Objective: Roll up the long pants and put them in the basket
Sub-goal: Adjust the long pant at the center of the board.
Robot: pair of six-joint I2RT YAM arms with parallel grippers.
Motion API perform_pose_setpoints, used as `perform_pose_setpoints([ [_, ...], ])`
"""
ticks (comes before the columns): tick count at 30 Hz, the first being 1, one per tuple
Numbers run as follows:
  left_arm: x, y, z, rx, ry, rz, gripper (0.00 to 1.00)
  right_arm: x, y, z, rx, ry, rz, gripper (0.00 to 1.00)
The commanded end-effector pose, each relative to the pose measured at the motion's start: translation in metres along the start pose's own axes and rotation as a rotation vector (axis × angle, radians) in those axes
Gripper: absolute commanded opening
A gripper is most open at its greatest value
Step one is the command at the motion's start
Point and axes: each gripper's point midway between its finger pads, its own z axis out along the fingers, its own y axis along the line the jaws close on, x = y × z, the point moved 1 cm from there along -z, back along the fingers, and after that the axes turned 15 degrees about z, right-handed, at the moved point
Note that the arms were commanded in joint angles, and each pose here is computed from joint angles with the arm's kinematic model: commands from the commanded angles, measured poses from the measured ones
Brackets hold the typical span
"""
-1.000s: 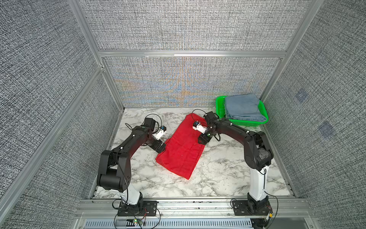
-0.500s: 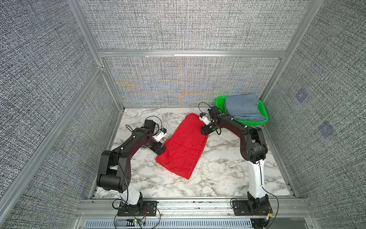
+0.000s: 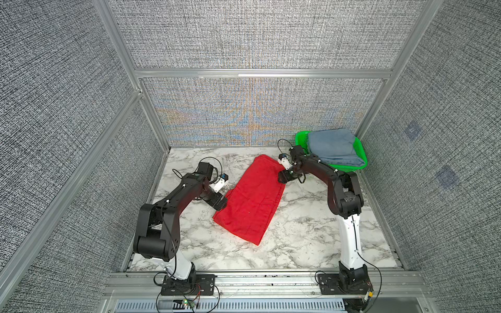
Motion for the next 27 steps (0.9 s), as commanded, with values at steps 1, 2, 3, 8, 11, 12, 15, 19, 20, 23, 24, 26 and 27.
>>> perform_pose_setpoints([
  [1, -0.003, 0.001, -0.003, -0.001, -0.01, 0.001, 0.99, -0.003, -0.001, 0.006, -0.042, 0.017, 0.027, 0.59],
  [2, -0.004, 0.001, -0.004, 0.0, -0.012, 0.0, 0.99, -0.006, -0.004, 0.007, -0.044, 0.016, 0.035, 0.53],
  [3, -0.004, 0.001, -0.004, 0.001, -0.014, -0.002, 0.99, -0.008, -0.008, 0.011, -0.05, 0.022, 0.043, 0.46],
  [8, -0.005, 0.001, -0.004, 0.006, -0.013, -0.006, 0.99, -0.028, -0.02, 0.024, -0.032, 0.014, 0.027, 0.21],
  [11, -0.005, -0.002, -0.004, 0.015, -0.017, -0.004, 0.99, -0.047, -0.026, 0.026, 0.005, -0.035, -0.013, 0.22],
  [12, -0.005, -0.002, -0.004, 0.019, -0.019, -0.003, 0.99, -0.054, -0.028, 0.026, 0.017, -0.059, -0.029, 0.23],
  [15, -0.006, -0.003, -0.004, 0.026, -0.026, -0.004, 0.99, -0.073, -0.034, 0.024, 0.056, -0.136, -0.066, 0.38],
  [19, -0.006, -0.003, -0.003, 0.029, -0.022, -0.004, 0.99, -0.08, -0.039, 0.02, 0.098, -0.154, -0.087, 0.62],
  [20, -0.006, -0.004, -0.003, 0.03, -0.022, -0.002, 0.99, -0.079, -0.039, 0.017, 0.106, -0.152, -0.09, 0.63],
  [23, -0.006, -0.004, -0.003, 0.031, -0.026, 0.001, 0.99, -0.073, -0.033, -0.002, 0.108, -0.151, -0.123, 0.65],
  [24, -0.007, -0.004, -0.004, 0.031, -0.031, 0.005, 0.99, -0.07, -0.028, -0.012, 0.107, -0.165, -0.141, 0.65],
  [26, -0.011, -0.004, -0.007, 0.031, -0.047, 0.008, 0.99, -0.067, -0.014, -0.036, 0.105, -0.212, -0.195, 0.65],
  [27, -0.014, -0.004, -0.009, 0.034, -0.06, 0.012, 0.99, -0.06, -0.006, -0.045, 0.102, -0.218, -0.228, 0.65],
])
